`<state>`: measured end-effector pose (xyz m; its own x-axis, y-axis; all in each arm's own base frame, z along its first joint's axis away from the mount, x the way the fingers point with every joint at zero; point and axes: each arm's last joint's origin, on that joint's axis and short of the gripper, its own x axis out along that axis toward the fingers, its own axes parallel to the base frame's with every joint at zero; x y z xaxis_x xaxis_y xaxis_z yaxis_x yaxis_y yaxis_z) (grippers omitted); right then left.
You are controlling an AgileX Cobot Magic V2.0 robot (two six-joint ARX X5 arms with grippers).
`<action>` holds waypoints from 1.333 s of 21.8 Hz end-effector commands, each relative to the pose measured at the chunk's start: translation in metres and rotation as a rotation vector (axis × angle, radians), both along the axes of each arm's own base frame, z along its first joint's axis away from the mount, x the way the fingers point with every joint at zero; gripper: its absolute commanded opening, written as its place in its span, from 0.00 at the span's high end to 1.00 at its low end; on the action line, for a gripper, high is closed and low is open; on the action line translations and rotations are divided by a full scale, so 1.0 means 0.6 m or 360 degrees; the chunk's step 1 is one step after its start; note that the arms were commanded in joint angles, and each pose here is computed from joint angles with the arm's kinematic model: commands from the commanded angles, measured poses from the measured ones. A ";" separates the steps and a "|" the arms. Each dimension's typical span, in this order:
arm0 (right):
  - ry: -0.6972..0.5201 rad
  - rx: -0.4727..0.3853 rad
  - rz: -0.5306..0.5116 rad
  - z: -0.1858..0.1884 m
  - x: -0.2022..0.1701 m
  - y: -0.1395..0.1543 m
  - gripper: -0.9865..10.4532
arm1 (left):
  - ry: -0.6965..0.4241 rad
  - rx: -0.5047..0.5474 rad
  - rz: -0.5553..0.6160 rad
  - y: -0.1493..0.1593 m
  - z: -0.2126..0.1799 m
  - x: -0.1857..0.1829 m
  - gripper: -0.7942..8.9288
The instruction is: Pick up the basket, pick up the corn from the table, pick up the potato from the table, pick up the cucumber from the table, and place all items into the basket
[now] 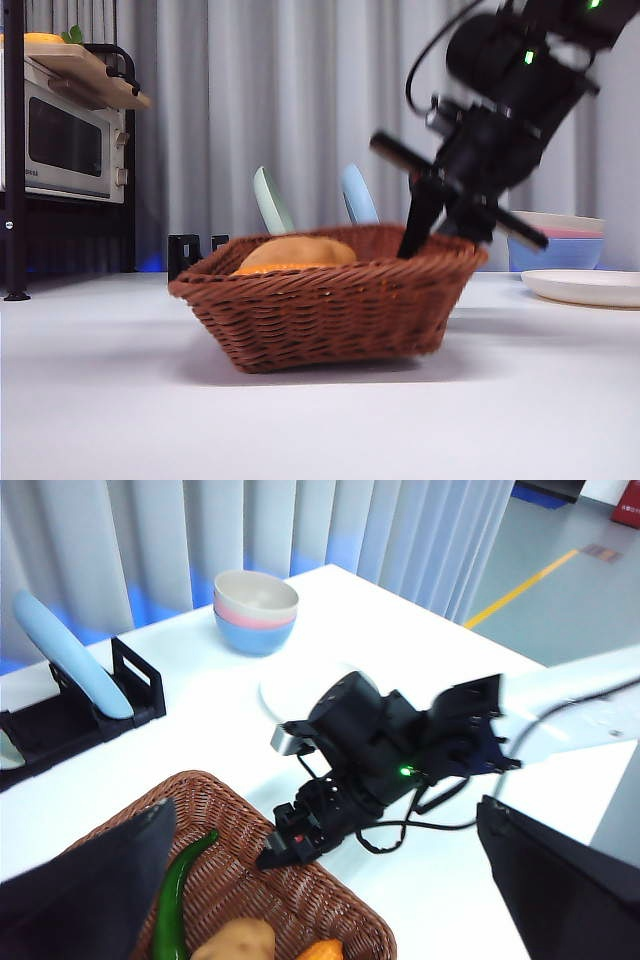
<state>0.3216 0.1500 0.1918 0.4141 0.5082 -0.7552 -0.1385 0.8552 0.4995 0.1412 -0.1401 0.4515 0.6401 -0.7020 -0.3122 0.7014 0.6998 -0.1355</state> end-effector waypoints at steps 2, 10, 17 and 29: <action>0.0057 -0.0007 -0.0007 -0.020 0.005 0.004 0.88 | 0.0035 0.0022 0.0002 0.008 -0.001 -0.009 0.40; -0.0128 -0.0043 0.0002 0.029 -0.001 -0.023 0.45 | -0.0034 0.0157 -0.0007 0.010 -0.006 -0.009 0.40; -0.0729 -0.0096 0.0197 0.208 -0.105 -0.077 0.55 | -0.0212 0.0704 0.0591 0.038 -0.021 -0.004 0.80; -0.1237 -0.0247 0.0218 0.288 -0.232 -0.120 0.92 | -0.0302 0.0667 0.0533 0.055 -0.067 -0.023 0.93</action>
